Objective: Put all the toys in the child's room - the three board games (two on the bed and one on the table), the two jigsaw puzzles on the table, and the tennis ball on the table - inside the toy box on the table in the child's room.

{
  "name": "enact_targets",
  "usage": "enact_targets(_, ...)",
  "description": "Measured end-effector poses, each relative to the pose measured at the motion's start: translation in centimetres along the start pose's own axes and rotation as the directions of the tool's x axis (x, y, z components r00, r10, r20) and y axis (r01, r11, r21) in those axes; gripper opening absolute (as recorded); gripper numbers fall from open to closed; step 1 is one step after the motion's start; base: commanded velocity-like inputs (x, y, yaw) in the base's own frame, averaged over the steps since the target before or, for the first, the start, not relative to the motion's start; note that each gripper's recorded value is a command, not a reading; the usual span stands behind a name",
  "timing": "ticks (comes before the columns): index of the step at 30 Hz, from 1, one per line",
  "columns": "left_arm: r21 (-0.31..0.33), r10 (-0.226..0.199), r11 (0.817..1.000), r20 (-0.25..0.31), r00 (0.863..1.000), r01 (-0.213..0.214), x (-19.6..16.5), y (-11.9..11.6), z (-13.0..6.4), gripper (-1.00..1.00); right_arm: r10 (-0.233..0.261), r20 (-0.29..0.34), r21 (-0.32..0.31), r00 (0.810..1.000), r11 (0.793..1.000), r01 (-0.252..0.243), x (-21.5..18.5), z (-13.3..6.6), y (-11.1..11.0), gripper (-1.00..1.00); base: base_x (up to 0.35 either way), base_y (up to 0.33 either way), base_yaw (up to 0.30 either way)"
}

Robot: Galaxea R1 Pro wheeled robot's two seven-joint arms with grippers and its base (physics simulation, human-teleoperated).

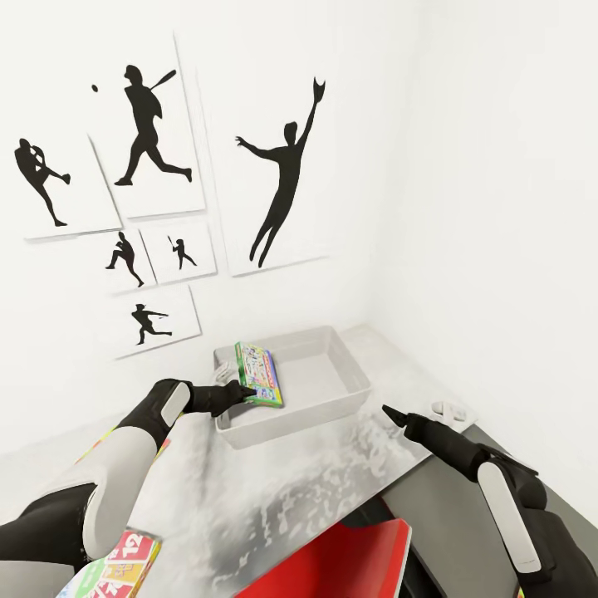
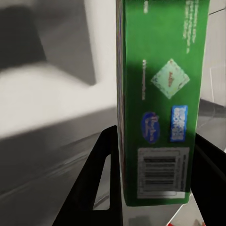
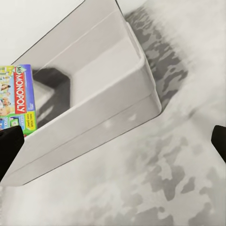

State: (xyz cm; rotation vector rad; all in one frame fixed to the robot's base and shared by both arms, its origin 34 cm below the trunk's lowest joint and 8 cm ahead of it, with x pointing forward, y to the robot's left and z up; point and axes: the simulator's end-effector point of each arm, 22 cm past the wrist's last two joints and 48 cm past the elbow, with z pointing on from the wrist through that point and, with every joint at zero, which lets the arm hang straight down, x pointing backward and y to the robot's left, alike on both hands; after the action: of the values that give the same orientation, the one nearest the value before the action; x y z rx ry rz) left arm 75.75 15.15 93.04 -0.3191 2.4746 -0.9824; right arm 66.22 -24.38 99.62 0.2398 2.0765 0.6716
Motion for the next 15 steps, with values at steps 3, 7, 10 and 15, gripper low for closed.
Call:
enact_targets(3,0.001,-0.001,1.000,0.000,1.000,0.001,0.0,0.0,0.0,1.00,0.000,0.000,0.000,1.000,1.000,0.000,0.0,0.0,0.0,1.00,0.000,0.000,0.000)
enact_targets(7,0.021,0.024,0.999,0.015,1.000,-0.025,-0.4,-1.8,0.4,1.00,0.024,0.007,0.003,1.000,1.000,-0.024,0.6,0.3,-0.3,1.00,0.000,0.000,0.000)
enact_targets(10,0.022,0.023,0.999,0.012,1.000,-0.023,-0.4,-1.8,0.4,1.00,0.022,0.017,0.004,1.000,1.000,-0.022,0.4,0.4,-0.2,1.00,0.000,0.000,0.000)
enact_targets(15,0.020,0.021,1.000,0.011,1.000,-0.021,-0.4,-1.6,0.3,1.00,0.017,0.031,0.011,0.999,1.000,-0.017,0.2,0.3,-0.6,1.00,0.000,0.000,0.000)
